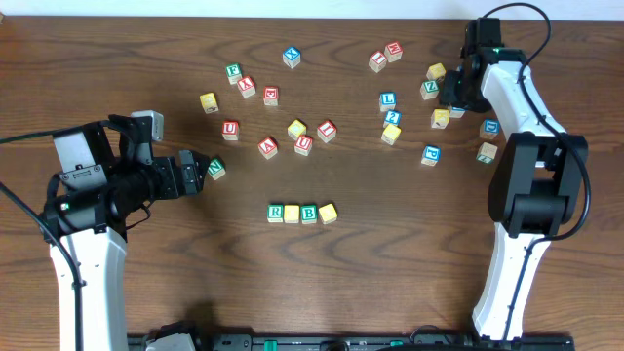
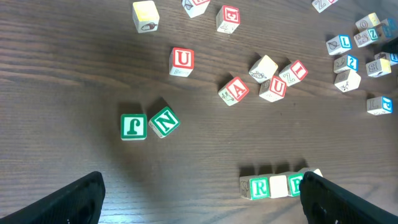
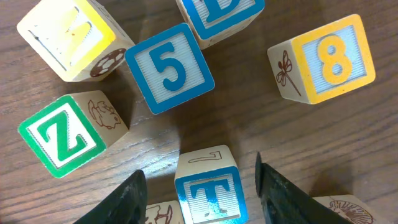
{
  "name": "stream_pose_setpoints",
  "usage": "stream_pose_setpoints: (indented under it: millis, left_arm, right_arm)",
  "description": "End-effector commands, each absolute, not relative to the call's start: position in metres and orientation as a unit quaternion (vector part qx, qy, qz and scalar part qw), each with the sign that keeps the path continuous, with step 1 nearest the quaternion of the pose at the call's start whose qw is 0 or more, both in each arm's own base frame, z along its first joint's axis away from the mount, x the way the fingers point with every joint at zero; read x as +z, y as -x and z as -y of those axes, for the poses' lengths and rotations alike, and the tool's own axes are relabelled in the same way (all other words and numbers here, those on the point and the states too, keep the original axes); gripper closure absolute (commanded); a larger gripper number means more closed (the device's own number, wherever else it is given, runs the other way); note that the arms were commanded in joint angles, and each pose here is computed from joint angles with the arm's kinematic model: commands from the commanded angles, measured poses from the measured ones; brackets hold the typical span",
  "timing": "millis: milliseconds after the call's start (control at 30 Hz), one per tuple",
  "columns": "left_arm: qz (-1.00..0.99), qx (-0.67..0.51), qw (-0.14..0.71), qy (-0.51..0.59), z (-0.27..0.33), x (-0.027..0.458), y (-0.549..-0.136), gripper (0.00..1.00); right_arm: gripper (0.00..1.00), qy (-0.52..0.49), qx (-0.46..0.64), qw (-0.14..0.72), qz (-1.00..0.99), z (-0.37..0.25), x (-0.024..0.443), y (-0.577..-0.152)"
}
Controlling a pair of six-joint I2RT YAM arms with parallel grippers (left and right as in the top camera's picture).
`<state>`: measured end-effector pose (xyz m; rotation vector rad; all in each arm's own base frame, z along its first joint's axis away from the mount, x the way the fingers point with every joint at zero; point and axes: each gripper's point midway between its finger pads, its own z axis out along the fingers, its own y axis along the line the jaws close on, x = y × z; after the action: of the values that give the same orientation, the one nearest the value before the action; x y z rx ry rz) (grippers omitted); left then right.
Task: Spell out ROBOT
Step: 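Lower the right gripper onto the blue T block and close it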
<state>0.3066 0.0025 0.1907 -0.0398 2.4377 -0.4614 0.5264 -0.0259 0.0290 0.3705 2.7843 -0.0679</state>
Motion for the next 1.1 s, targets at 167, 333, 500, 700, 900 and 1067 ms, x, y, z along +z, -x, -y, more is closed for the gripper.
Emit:
stream_pose_setpoints:
  millis: [167, 333, 500, 700, 900, 1067]
  left_arm:
    - [-0.926, -0.174, 0.335, 0.011, -0.0039, 0.1985, -0.3094, 0.02]
    - [-0.926, -0.174, 0.335, 0.011, -0.0039, 0.1985, -0.3094, 0.02]
    - [-0.926, -0.174, 0.335, 0.011, -0.0039, 0.1985, -0.3094, 0.02]
    - [-0.926, -0.174, 0.335, 0.011, -0.0039, 0.1985, -0.3094, 0.02]
    - [-0.926, -0.174, 0.335, 0.011, -0.0039, 0.1985, -0.3094, 0.02]
    - [-0.926, -0.174, 0.335, 0.011, -0.0039, 0.1985, -0.3094, 0.02]
  right_arm:
    - [0.53, -0.154, -0.035, 0.160, -0.974, 0.0391, 0.0180, -0.5273]
    - [0.53, -0.154, -0.035, 0.159, -0.975, 0.0391, 0.0178, -0.5270]
    - [0.52, -0.154, -0.036, 0.158, -0.975, 0.0391, 0.0171, -0.5269]
    - [0.52, -0.154, -0.036, 0.157, -0.975, 0.0392, 0.0161, -0.5266]
    - [0.53, -0.158, -0.045, 0.157, -0.974, 0.0423, 0.0155, -0.5263]
    - [0.55, -0.158, -0.045, 0.156, -0.974, 0.0423, 0.0151, -0.5255]
